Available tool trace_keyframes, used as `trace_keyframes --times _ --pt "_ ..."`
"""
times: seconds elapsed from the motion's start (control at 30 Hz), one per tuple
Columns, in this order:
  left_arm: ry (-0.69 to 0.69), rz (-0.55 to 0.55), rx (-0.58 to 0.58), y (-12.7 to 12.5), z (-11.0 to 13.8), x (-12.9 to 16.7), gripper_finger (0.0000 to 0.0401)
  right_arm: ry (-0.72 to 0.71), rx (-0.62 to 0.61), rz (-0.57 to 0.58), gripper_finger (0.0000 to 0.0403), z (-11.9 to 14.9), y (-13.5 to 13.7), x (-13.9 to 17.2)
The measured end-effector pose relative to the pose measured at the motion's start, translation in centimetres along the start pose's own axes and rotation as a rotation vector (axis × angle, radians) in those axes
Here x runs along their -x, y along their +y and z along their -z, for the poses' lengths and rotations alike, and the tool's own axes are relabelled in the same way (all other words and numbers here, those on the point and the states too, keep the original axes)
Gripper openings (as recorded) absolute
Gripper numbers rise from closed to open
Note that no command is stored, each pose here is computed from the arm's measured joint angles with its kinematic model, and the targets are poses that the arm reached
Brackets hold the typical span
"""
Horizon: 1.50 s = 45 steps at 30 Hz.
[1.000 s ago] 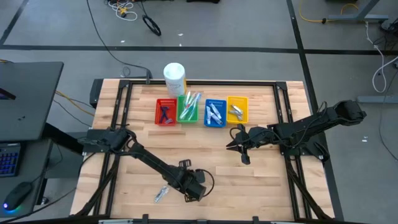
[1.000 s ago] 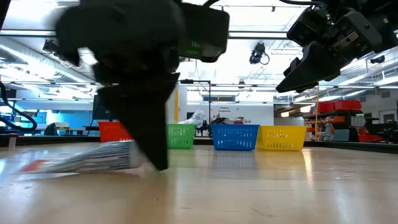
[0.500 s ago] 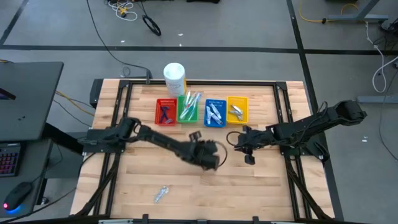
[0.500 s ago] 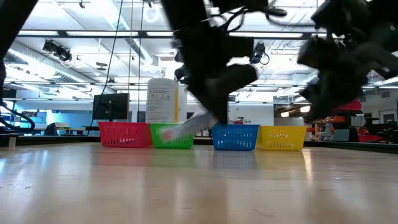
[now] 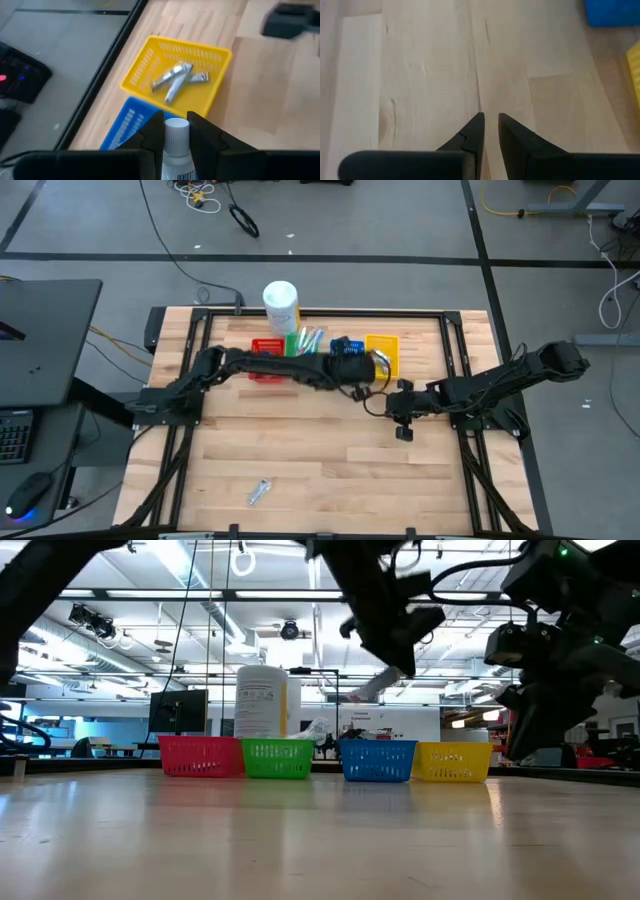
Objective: Pick & Place Travel size toiletries
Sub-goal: Put the white toothpaste into the blue bin, then put the silver nail cutter into the yellow bin
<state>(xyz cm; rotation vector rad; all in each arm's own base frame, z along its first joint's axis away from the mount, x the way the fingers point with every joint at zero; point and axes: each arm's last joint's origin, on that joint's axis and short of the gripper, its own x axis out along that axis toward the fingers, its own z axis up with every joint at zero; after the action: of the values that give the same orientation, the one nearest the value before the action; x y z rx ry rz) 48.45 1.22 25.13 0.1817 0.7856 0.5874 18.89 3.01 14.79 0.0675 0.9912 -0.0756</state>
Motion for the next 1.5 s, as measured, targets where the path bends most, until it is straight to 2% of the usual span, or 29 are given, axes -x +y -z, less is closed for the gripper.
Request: trace_keyframes --times 0.13,0.2,0.27,0.53,0.63,0.83,0.97,1.07,1.17,1.33,1.4,1.5 --pt "0.045 0.057 0.06 2.6 0.4 -2.9 0.0071 -0.003 0.019 -0.001 0.0062 0.0 0.0 0.0" --pt "0.05 0.059 0.117 3.7 0.6 -4.5 0.0074 0.001 0.022 0.0 0.0062 0.0 0.0 0.0" --pt "0.103 0.044 0.123 4.7 1.4 -5.5 0.0079 0.0 0.028 0.0 0.0062 0.0 0.0 0.0" --pt "0.132 0.15 0.165 5.6 3.0 -9.9 0.009 -0.023 0.073 -0.004 0.0062 -0.2 0.0 0.0" --pt "0.16 0.144 0.159 5.8 3.4 -10.3 0.0097 -0.033 0.074 -0.006 0.0062 -0.3 0.1 0.0" --pt "0.139 0.147 0.131 5.9 2.7 -9.3 0.0135 -0.067 0.118 -0.011 0.0062 -0.7 0.1 0.0" --pt "0.195 0.133 0.08 6.2 1.7 -7.4 0.0162 -0.123 0.167 -0.017 0.0062 -1.2 0.2 0.1" --pt "0.341 0.081 0.074 6.9 1.3 -4.8 0.0171 -0.203 0.204 -0.022 0.0062 -1.9 0.4 0.2" --pt "0.461 0.02 0.074 8.0 0.3 -0.8 0.0173 -0.307 0.218 -0.039 0.0062 -2.9 0.6 0.5" --pt "0.488 -0.111 0.061 8.3 -0.9 6.1 0.0173 -0.422 0.265 -0.154 0.0062 -3.9 1.1 0.8" --pt "0.479 -0.103 0.065 7.9 -0.6 8.8 0.0173 -0.448 0.268 -0.174 0.0062 -4.2 1.3 0.8" --pt "0.442 -0.021 0.132 6.7 -0.3 12.9 0.0173 -0.448 0.259 -0.187 0.0062 -4.2 1.6 0.6"
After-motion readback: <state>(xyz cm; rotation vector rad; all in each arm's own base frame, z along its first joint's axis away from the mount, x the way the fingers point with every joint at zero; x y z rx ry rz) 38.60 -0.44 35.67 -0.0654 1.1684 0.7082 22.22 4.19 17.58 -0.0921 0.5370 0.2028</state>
